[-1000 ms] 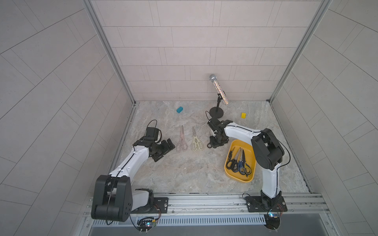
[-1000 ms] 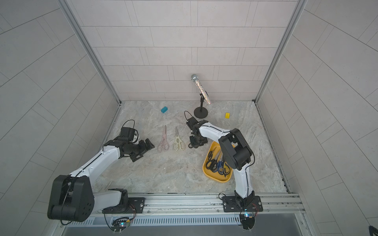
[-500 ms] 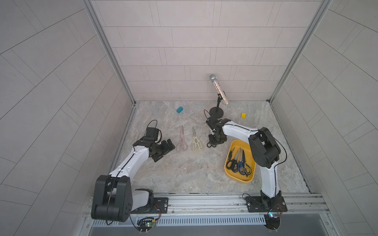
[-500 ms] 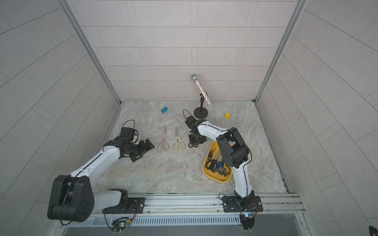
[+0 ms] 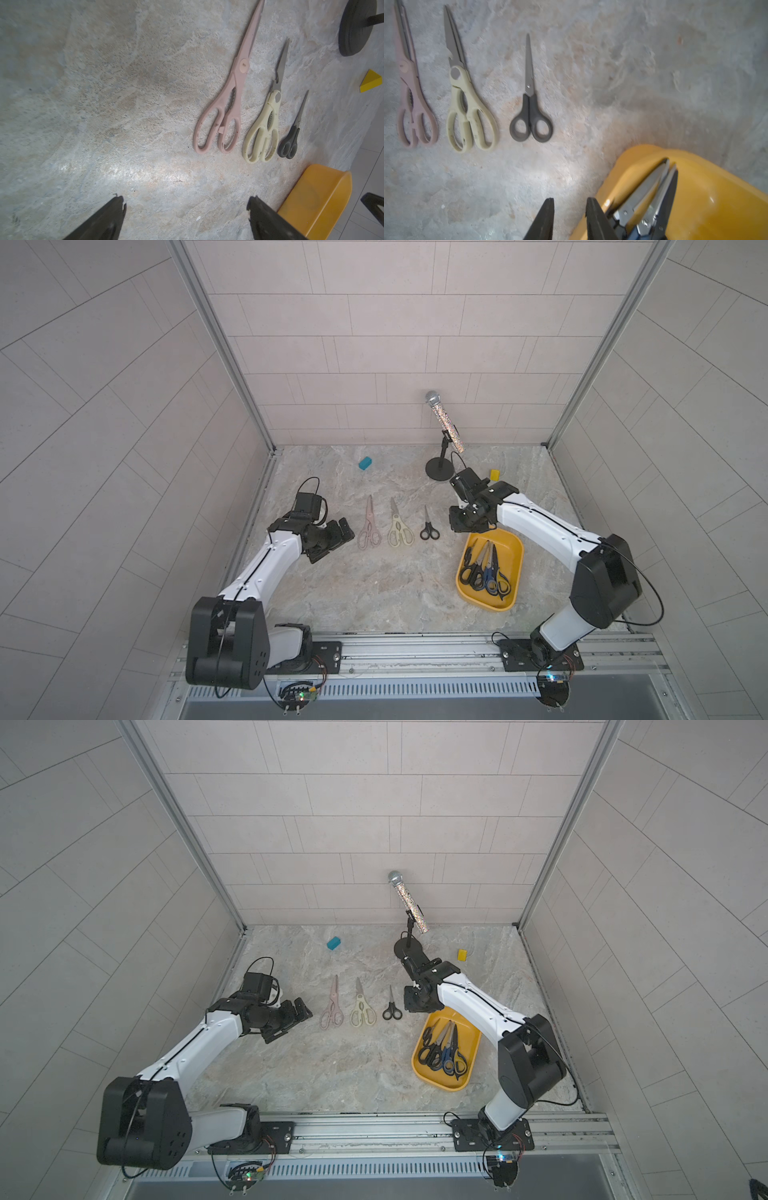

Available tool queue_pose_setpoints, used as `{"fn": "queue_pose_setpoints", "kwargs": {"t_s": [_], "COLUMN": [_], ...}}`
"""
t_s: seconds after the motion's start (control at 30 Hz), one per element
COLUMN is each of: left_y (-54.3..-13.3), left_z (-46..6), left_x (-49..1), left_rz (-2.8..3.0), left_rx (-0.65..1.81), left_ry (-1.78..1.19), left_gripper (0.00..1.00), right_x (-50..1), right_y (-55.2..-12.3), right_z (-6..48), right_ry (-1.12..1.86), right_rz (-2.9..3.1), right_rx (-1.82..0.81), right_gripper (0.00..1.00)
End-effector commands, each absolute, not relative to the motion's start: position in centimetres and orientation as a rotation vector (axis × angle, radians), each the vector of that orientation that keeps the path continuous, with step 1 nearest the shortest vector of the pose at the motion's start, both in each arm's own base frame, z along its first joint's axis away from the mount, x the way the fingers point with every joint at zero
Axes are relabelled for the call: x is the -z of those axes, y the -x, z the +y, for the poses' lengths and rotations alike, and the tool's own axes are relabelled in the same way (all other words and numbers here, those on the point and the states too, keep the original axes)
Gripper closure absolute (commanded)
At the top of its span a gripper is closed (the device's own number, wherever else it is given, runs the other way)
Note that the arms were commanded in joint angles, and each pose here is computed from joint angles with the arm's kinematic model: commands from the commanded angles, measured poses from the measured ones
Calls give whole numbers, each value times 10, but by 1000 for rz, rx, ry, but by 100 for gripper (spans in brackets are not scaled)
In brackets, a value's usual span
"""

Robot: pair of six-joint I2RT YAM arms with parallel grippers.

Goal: Take the scissors out of the storage box
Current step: Pick up the scissors from the storage box.

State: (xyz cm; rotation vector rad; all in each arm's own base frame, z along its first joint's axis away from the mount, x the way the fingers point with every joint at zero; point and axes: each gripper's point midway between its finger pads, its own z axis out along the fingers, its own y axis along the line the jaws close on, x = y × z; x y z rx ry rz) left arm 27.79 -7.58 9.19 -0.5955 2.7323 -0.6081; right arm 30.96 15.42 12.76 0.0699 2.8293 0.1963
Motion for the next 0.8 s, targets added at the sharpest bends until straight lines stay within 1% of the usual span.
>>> {"fn": "queue_pose_setpoints", "kwargs": {"t_s": [0.0,0.17,0.4,0.5,0.77], "left_y": [-279,-281,-283,-283,-282], "left_z": [-79,-85,-87,-87,-88], "left_x": [-90,-85,-86,-86,-88], "left_rz": [2754,2776,2780,2781,2772], "left_rx": [609,625,631,631,644], "left_ry": [572,544,534,532,542], "left_gripper": [0,0,0,0,0], "right_x": [-125,-115,-94,-86,-67], "right_y": [-272,-225,-181,-174,-179], "right_z": [123,89,71,67,72], "right_ry": [-178,-214,-287,-304,-306], "right_rz": [2905,3003,3104,3116,3137], "right_rx": [-141,-18,62,87,66], "right_gripper": [69,69,70,70,71]}}
